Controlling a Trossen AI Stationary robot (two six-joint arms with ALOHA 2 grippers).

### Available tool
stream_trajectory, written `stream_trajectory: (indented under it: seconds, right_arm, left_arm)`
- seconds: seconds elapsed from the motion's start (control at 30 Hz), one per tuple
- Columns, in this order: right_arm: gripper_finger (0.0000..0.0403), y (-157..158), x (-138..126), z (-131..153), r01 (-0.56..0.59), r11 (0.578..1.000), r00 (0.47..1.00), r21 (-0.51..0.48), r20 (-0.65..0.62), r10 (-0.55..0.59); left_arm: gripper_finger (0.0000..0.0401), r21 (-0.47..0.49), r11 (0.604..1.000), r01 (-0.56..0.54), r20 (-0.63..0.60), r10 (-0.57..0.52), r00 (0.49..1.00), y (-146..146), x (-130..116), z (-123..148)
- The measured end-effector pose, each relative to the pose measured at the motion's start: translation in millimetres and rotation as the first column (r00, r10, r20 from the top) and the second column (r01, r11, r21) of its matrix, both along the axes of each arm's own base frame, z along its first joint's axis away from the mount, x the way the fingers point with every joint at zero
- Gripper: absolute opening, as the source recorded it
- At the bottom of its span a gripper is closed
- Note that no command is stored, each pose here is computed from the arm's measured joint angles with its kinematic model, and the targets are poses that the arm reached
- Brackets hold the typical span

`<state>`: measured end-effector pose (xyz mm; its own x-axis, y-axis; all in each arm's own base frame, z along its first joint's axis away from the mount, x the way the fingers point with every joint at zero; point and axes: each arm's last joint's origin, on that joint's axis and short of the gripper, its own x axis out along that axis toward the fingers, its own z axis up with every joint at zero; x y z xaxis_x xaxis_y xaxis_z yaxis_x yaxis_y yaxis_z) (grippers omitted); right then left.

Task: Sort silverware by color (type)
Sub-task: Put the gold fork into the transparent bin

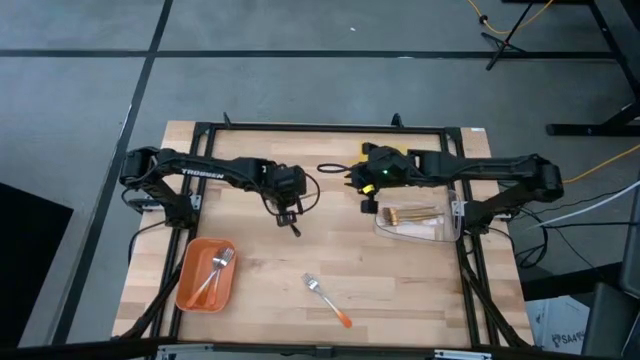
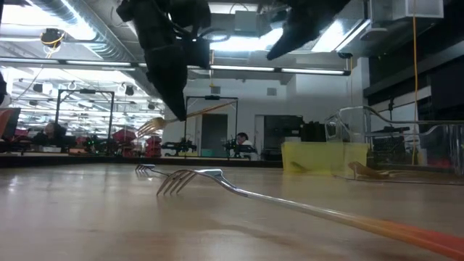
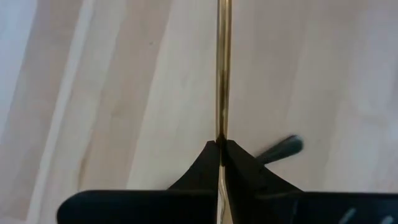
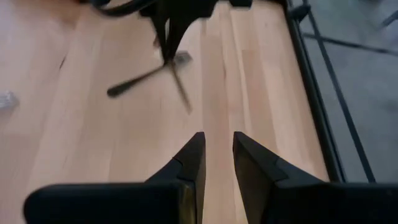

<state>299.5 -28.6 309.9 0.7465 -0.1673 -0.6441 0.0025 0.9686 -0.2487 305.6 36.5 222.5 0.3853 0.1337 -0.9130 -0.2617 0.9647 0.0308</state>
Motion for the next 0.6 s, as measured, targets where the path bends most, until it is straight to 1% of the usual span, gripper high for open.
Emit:
stream_trajectory:
  seconds: [0.2, 0.4, 0.53, 0.6]
  right_arm:
    - [0.0072, -2, 23, -11, -0.013, 1.0, 0.998, 0.005, 0.065, 0.012]
    - [0.0072, -2, 36, -23, -0.018, 1.0, 0.997, 0.01, 0.073, 0.017]
    - [0.0072, 1, 41, -27, -0.1, 0.992, 0.992, 0.076, 0.088, 0.094]
    - [0.0072, 1, 43, -30, -0.118, 0.986, 0.99, 0.117, 0.086, 0.108]
  left_arm:
    - [0.0002, 0.006, 0.999, 0.049, 0.045, -0.05, 0.998, -15, 5, 2]
    - [0.0002, 0.029, 0.998, 0.062, 0.066, -0.064, 0.996, -22, 8, 3]
    - [0.0002, 0.056, 0.997, 0.049, 0.065, -0.052, 0.997, -21, 8, 3]
    - [0.0003, 0.057, 0.997, 0.048, 0.066, -0.052, 0.996, -21, 8, 3]
